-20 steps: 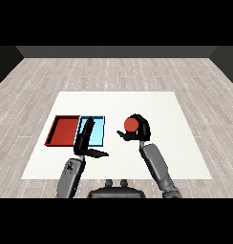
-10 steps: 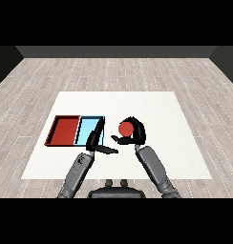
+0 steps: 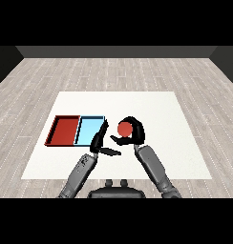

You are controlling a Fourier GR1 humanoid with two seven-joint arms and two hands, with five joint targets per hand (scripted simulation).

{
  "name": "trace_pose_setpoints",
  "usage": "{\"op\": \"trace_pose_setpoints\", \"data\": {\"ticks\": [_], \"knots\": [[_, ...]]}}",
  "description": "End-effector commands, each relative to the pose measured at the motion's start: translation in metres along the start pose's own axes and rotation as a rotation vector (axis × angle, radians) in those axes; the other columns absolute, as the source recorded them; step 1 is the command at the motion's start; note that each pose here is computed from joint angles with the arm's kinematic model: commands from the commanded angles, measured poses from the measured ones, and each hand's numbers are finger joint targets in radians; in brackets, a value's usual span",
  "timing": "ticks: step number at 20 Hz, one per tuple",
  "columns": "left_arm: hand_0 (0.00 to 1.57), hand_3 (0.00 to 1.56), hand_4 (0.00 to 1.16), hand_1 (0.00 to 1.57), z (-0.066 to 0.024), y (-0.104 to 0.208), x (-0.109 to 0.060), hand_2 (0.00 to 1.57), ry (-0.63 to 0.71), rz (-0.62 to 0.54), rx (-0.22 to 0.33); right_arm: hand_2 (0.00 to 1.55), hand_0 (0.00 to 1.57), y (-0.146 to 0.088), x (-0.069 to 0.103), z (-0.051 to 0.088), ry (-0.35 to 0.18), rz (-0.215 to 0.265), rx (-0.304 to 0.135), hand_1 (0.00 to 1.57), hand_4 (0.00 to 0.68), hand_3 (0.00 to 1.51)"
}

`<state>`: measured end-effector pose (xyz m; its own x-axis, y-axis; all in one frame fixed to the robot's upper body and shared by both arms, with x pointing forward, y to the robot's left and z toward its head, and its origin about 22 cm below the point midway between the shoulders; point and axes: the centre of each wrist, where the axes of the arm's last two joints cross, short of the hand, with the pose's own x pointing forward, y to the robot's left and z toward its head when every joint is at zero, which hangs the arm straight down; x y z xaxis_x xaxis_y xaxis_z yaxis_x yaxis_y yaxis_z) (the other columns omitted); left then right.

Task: Pick the red can and put it in the red box

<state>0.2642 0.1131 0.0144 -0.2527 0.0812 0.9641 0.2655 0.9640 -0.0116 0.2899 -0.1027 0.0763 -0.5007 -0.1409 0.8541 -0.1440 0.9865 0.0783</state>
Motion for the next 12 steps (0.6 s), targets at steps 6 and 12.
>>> {"op": "trace_pose_setpoints", "data": {"ticks": [6,12], "knots": [[0.0,0.0,0.0,0.0,-0.0147,-0.019,0.002,0.0,0.027,0.02,-0.018,1.44,1.47,0.015,-0.005,0.021,-0.033,-0.028,0.002,1.47,0.662,1.39],[0.0,0.0,0.0,0.0,-0.0074,-0.034,-0.009,0.0,0.024,0.056,-0.029,1.43,1.44,0.029,0.018,0.021,-0.02,-0.06,0.037,1.44,0.658,1.4]]}}
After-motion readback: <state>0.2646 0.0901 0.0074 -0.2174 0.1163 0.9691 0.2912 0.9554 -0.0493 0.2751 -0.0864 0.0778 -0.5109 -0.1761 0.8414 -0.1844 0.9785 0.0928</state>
